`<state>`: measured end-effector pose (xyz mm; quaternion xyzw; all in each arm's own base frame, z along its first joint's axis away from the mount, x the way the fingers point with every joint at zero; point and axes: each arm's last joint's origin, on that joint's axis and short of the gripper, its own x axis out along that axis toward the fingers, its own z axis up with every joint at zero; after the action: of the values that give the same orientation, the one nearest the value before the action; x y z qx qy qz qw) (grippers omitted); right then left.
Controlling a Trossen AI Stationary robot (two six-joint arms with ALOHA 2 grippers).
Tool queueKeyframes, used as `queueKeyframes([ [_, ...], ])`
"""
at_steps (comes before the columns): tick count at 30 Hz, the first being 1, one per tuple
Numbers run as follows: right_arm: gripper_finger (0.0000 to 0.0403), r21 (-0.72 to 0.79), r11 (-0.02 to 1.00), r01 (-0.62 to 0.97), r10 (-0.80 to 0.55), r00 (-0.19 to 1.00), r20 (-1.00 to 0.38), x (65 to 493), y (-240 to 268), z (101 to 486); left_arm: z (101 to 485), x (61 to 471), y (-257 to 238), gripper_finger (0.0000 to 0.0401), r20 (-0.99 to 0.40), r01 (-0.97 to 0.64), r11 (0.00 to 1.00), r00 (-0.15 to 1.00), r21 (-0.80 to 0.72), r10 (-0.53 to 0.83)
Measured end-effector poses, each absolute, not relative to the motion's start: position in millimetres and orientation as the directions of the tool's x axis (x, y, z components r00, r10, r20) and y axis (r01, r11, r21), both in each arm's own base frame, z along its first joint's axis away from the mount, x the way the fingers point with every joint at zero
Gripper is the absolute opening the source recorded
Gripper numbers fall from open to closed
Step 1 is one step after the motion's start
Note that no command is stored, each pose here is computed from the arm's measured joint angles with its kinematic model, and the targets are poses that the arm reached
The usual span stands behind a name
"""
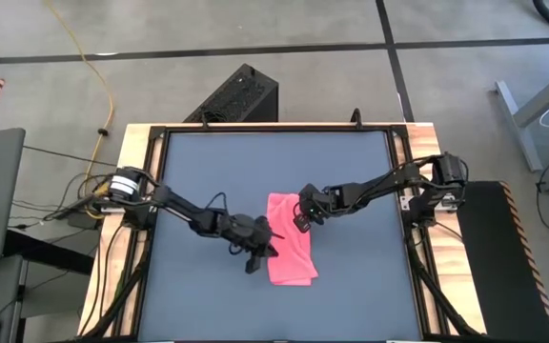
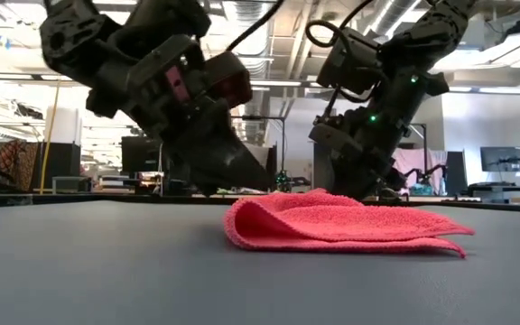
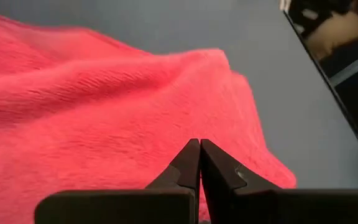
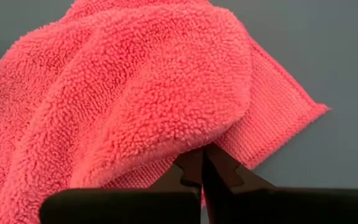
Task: Roll towel
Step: Fold the pink towel
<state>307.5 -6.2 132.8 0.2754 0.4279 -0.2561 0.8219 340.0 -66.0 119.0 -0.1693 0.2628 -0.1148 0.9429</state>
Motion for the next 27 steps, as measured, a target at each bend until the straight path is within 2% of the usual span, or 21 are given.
queueKeyframes([
  [5, 0.0024, 0.206, 0.709, 0.675, -0.19, 0.464, -0.865, 304.2, -10.0, 131.5, 105.9, 341.8, -67.2, 0.0, -0.579, 0.088, 0.911, 0.747, -0.402, -0.327],
  [10, 0.0024, 0.195, 0.712, 0.675, -0.194, 0.456, -0.869, 303.3, -12.3, 130.9, 99.5, 336.0, -68.3, 0.0, -0.689, 0.048, 0.938, 0.666, -0.344, -0.286],
  [18, 0.0024, 0.164, 0.699, 0.696, -0.219, 0.427, -0.877, 300.3, -25.3, 129.6, 113.1, 327.9, -69.1, 0.0, -0.697, 0.126, 0.923, 0.621, -0.363, -0.359],
  [22, 0.0024, 0.161, 0.698, 0.698, -0.225, 0.427, -0.876, 300.3, -29.6, 129.7, 132.2, 319.1, -65.6, 0.0, -0.718, 0.158, 0.946, 0.619, -0.282, -0.317],
  [27, 0.0024, 0.152, 0.724, 0.672, -0.229, 0.442, -0.867, 301.6, -31.5, 130.0, 154.5, 313.8, -62.6, 0.0, -0.696, 0.2, 0.966, 0.67, -0.165, -0.258],
])
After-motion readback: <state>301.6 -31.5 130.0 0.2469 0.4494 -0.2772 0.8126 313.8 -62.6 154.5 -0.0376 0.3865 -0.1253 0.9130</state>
